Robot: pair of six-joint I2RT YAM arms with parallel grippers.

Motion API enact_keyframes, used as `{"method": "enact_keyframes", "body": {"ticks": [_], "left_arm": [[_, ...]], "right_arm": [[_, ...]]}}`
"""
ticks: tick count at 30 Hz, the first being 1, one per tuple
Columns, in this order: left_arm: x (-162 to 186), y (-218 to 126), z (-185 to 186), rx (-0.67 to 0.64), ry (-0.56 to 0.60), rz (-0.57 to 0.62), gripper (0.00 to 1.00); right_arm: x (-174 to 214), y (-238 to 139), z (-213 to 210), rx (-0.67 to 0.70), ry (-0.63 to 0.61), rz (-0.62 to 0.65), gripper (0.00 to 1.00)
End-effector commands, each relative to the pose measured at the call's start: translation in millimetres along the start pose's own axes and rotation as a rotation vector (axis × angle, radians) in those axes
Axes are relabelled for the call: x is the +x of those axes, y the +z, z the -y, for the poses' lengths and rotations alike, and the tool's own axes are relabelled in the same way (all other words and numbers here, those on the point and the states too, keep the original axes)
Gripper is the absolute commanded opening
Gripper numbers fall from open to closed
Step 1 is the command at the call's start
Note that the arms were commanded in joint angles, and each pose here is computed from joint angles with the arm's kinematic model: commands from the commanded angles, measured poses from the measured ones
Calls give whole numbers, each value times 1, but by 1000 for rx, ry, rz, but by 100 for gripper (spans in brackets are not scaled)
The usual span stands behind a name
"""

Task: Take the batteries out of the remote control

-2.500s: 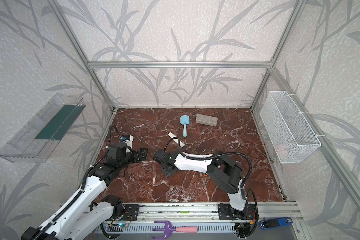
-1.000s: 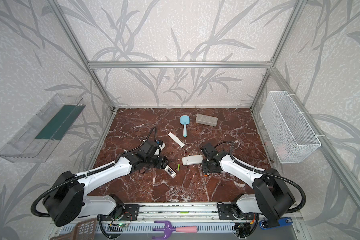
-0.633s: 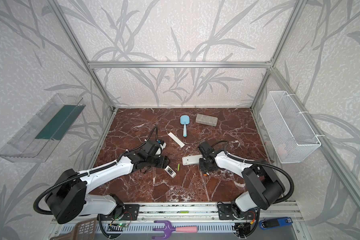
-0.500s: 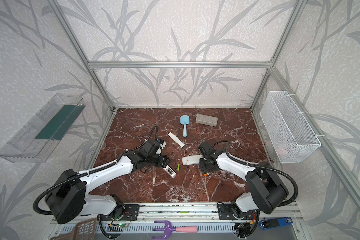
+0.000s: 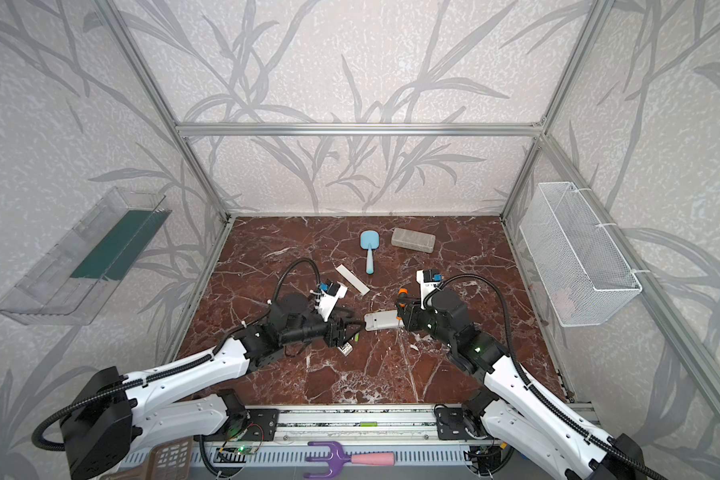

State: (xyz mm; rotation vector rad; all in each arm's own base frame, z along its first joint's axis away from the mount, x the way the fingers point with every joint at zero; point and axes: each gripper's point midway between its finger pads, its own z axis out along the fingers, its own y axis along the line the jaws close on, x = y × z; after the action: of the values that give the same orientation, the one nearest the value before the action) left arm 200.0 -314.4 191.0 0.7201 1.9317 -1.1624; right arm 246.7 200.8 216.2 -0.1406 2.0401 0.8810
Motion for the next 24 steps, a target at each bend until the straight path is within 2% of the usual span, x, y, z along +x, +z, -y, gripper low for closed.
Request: {"method": "enact_keyframes", "body": {"ticks": [1, 5, 12, 18, 24], "left_arm": [[-29, -1, 46, 207, 133, 125, 62], [-27, 5, 57, 264, 136, 111, 61], [-44, -4, 63, 319, 95, 191, 55], [-56, -21, 68, 374, 86, 217, 43], [-69, -47, 54, 325, 63, 298, 44]], "right_arm": [[-38, -8, -64, -298, -98, 129, 0], [-54, -11, -95, -444, -123, 156, 0], [-60, -20, -128, -632, -178, 166, 0], [-71, -22, -148, -731, -191, 166, 0], [-85, -24, -142, -754, -126, 194, 0]]}}
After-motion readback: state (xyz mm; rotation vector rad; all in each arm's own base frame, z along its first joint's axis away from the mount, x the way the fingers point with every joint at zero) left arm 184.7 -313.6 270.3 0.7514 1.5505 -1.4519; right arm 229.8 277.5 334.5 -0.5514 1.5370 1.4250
